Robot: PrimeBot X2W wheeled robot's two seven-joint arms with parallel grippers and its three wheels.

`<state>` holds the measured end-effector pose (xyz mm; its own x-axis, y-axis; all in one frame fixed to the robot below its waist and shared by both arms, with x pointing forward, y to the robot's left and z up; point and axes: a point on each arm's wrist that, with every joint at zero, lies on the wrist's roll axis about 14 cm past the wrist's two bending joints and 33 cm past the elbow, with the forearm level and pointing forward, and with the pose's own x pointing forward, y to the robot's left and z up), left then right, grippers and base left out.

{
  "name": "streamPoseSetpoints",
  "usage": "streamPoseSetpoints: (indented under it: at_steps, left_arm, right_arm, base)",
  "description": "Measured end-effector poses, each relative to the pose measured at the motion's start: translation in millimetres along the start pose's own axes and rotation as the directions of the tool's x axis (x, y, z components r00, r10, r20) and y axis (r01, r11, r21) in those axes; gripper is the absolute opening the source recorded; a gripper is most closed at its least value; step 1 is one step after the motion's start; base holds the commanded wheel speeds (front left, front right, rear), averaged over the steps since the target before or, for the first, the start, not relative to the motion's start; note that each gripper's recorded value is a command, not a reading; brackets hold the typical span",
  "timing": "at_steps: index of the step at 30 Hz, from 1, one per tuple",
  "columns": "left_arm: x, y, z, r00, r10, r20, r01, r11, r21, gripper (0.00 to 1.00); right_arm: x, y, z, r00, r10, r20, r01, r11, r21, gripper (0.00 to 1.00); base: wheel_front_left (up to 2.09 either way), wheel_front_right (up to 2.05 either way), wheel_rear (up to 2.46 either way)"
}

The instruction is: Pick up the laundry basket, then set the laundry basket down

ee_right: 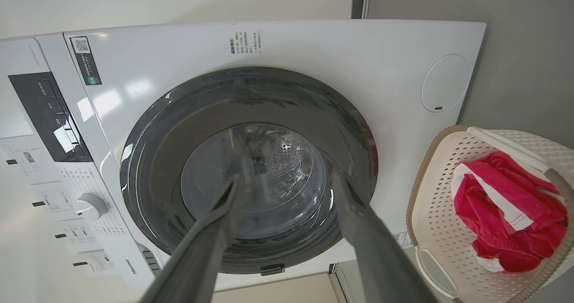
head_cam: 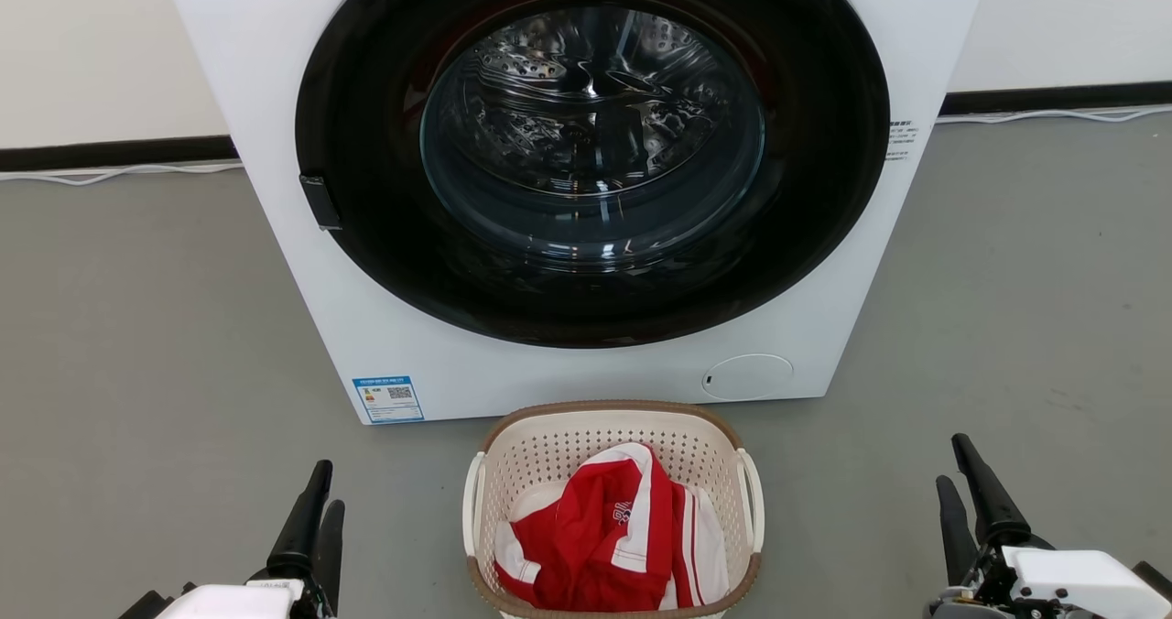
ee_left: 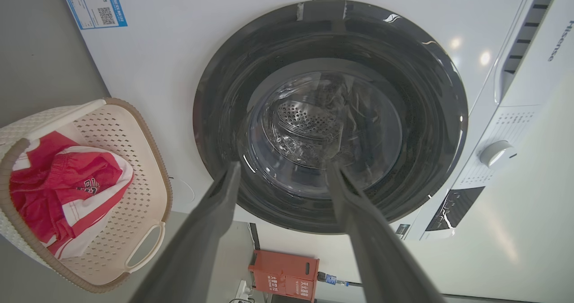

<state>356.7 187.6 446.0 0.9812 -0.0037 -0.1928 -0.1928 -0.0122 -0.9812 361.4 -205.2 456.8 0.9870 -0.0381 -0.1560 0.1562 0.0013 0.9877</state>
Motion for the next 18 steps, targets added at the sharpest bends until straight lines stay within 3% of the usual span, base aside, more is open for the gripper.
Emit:
streamPoseSetpoints:
  at_steps: [18]
  left_arm:
    - [0.4,1.1,0.5,1.0,0.007,0.019,-0.01,0.988,0.151,1.0]
  right_arm:
    - [0.6,7.0,3.4,1.0,0.015,0.02,-0.01,0.973,-0.229,1.0]
  base:
    - [0.0,0.0,0.0]
